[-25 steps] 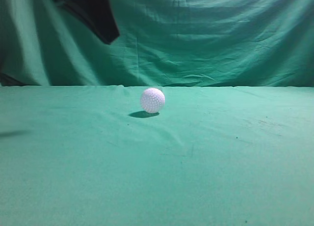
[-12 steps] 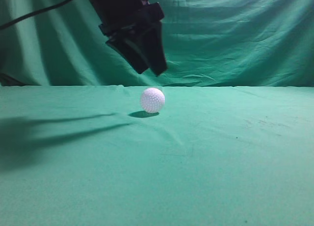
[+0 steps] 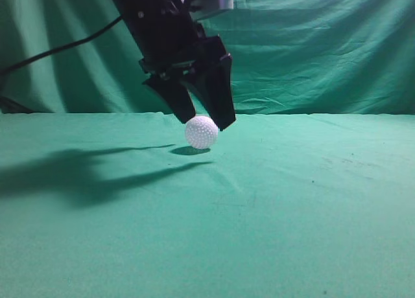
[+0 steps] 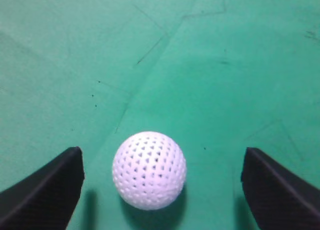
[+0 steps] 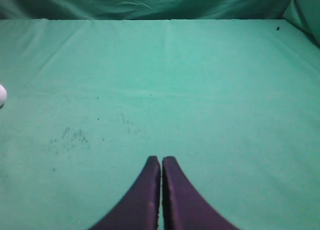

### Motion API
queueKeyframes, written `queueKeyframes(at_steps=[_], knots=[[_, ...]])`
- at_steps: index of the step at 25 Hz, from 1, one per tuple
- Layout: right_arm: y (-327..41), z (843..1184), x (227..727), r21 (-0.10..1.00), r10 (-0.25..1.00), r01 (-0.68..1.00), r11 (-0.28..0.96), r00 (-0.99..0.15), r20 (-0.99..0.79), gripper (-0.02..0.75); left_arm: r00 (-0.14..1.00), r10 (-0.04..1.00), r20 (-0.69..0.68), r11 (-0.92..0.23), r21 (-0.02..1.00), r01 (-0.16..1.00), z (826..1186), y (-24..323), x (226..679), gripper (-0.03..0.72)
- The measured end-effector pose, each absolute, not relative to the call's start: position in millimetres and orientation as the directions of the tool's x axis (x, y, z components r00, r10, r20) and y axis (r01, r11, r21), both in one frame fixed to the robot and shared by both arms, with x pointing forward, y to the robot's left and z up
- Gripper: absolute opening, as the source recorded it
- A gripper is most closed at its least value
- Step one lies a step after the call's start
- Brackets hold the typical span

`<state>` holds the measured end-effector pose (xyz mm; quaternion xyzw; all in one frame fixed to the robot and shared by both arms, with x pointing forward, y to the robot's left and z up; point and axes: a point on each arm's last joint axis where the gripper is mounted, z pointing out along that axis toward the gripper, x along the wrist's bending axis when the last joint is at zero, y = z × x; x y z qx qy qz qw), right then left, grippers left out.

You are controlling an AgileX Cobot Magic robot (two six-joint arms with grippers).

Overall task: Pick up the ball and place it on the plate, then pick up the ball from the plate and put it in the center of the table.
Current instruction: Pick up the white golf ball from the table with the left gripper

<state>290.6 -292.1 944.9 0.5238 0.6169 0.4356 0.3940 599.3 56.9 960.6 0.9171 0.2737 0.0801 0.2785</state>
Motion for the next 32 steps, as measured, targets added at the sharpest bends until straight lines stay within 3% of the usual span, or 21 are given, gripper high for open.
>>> queueKeyframes(at_steps=[1,12,18,19,26,32], knots=[[-292.1,944.9,290.6,0.95,0.99,0.303,0.072,-0.141,-0.03,0.0,0.836,0.548,-0.006,-0.695,0.552,0.46,957.4,56.6,600.2,0.603],[-292.1,944.9,290.6,0.95,0.99,0.303,0.07,-0.14,-0.028,0.0,0.828,0.561,-0.009,-0.698,0.533,0.478,935.2,54.8,605.3,0.601],[-292.1,944.9,290.6,0.95,0.99,0.303,0.07,-0.14,-0.028,0.0,0.833,0.553,0.004,-0.71,0.526,0.469,933.9,55.5,605.6,0.317],[-292.1,944.9,290.6,0.95,0.99,0.303,0.07,-0.14,-0.028,0.0,0.834,0.552,0.004,-0.712,0.524,0.468,933.8,55.6,605.5,0.304],[-292.1,944.9,290.6,0.95,0.99,0.303,0.07,-0.14,-0.028,0.0,0.852,0.523,-0.01,-0.734,0.502,0.457,944.3,56.0,602.0,0.316],[-292.1,944.9,290.6,0.95,0.99,0.303,0.07,-0.14,-0.028,0.0,0.814,0.58,0.018,-0.681,0.56,0.473,1002.0,62.2,597.0,0.316]])
